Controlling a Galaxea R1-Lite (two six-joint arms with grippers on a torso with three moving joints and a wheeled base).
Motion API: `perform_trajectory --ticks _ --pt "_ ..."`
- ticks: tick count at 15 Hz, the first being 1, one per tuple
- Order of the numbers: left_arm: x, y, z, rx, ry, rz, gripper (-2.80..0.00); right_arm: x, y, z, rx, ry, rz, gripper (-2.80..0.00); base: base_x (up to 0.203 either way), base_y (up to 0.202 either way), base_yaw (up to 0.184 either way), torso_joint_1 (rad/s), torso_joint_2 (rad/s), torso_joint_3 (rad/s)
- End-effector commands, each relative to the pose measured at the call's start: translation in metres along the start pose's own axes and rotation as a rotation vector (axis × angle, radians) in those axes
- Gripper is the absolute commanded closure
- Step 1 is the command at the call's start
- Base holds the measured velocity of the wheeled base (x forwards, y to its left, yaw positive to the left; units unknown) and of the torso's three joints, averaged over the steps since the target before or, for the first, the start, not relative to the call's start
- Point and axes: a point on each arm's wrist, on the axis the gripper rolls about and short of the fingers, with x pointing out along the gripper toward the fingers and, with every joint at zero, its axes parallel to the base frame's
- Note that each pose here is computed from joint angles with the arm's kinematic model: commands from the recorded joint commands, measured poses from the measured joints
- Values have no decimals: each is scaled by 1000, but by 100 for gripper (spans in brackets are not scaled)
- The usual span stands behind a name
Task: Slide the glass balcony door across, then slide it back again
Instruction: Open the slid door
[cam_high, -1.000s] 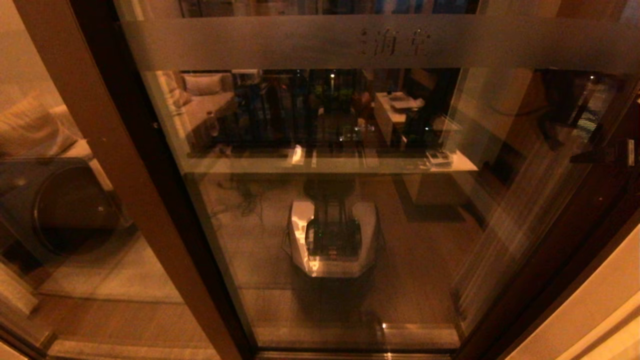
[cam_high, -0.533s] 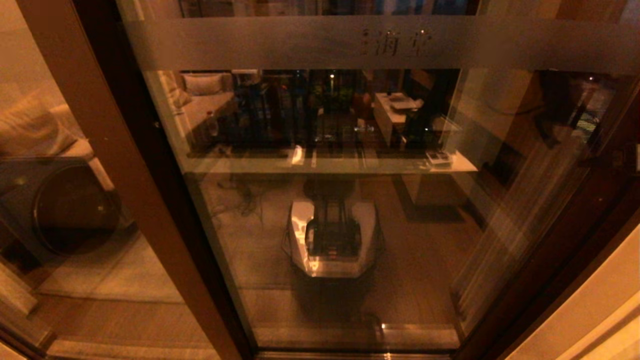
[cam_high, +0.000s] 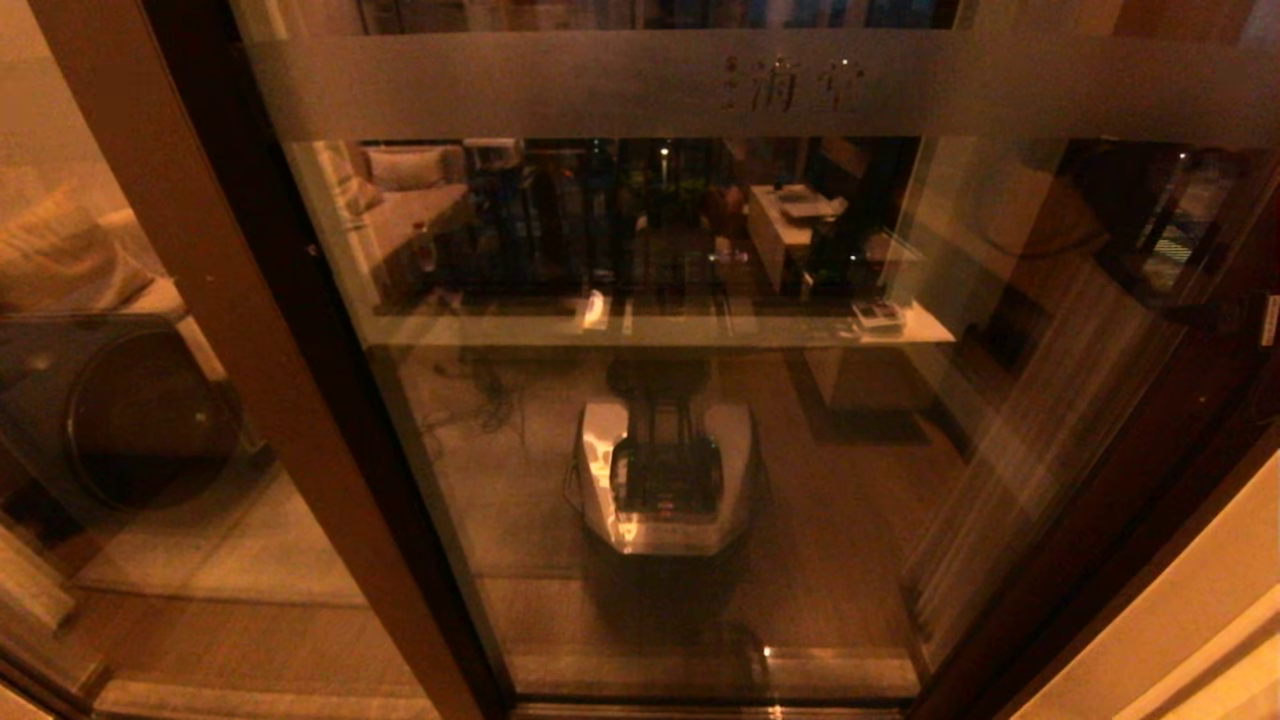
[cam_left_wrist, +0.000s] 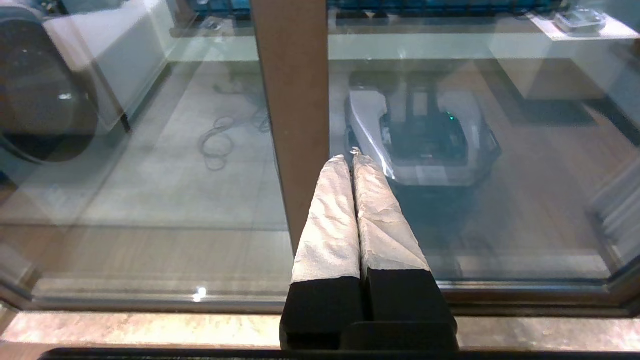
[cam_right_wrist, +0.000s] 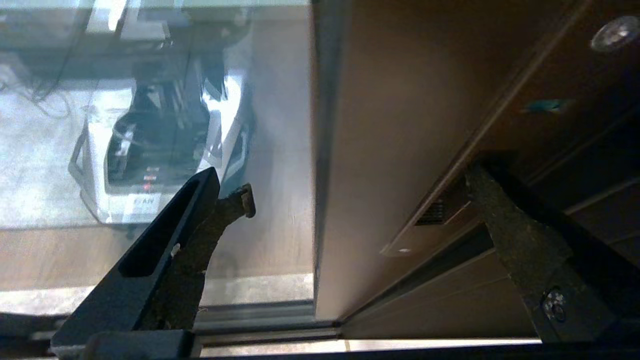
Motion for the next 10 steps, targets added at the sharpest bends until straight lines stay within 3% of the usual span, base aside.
perform_trajectory --ticks 1,10 --pt "0 0 0 0 2 0 0 3 -1 -1 0 0 5 -280 0 0 0 0 0 0" --pt "0 0 0 0 2 0 0 11 13 0 34 14 47 -280 0 0 0 0 0 0"
